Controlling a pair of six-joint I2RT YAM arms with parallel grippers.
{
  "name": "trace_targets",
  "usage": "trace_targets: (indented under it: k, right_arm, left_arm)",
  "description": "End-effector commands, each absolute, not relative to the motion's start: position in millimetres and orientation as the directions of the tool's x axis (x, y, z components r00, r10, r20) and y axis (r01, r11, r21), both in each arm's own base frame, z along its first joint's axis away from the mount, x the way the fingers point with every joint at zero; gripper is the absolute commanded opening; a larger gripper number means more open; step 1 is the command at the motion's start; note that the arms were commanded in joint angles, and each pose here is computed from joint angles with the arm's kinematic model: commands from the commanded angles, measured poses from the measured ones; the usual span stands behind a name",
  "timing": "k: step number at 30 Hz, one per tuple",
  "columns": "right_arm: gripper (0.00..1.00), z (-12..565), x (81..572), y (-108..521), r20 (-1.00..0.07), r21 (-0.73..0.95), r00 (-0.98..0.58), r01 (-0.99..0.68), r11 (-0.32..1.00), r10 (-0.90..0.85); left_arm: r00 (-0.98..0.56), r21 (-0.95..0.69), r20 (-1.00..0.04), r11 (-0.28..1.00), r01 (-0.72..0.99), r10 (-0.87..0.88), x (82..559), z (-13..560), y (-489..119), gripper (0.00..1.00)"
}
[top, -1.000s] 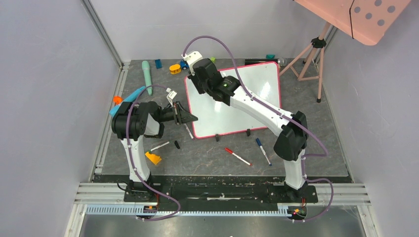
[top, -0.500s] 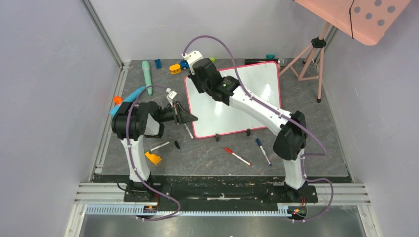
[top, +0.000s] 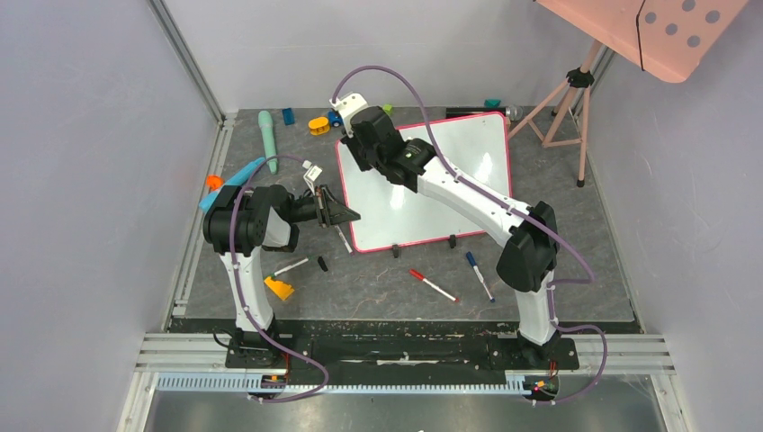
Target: Write a sentence on the whiteboard
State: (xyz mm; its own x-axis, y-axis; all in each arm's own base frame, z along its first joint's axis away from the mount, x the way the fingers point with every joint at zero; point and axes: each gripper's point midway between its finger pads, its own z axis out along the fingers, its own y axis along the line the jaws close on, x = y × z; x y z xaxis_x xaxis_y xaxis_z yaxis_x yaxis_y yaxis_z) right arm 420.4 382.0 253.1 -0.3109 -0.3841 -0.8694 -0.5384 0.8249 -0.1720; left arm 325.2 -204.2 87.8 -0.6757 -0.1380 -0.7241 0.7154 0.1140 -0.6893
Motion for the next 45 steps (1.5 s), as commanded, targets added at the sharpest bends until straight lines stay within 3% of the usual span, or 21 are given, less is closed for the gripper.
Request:
trace_targets:
  k: [1, 45]
  right_arm:
    - [0.00, 249, 423, 388, -0.872, -0.157, -0.308, -0.561, 0.813, -0.381]
    - [0.00, 233, 404, 344, -0.820, -0.200, -0.386, -0.499, 0.843, -0.423]
  left_arm:
    - [-0.614, -0.622, -0.783, 0.084, 0.779, -0.098, 313, 85, -206, 0.02]
    - [-0.614, -0.621, -0.783, 0.085, 0.779, -0.097, 313, 85, -206, 0.02]
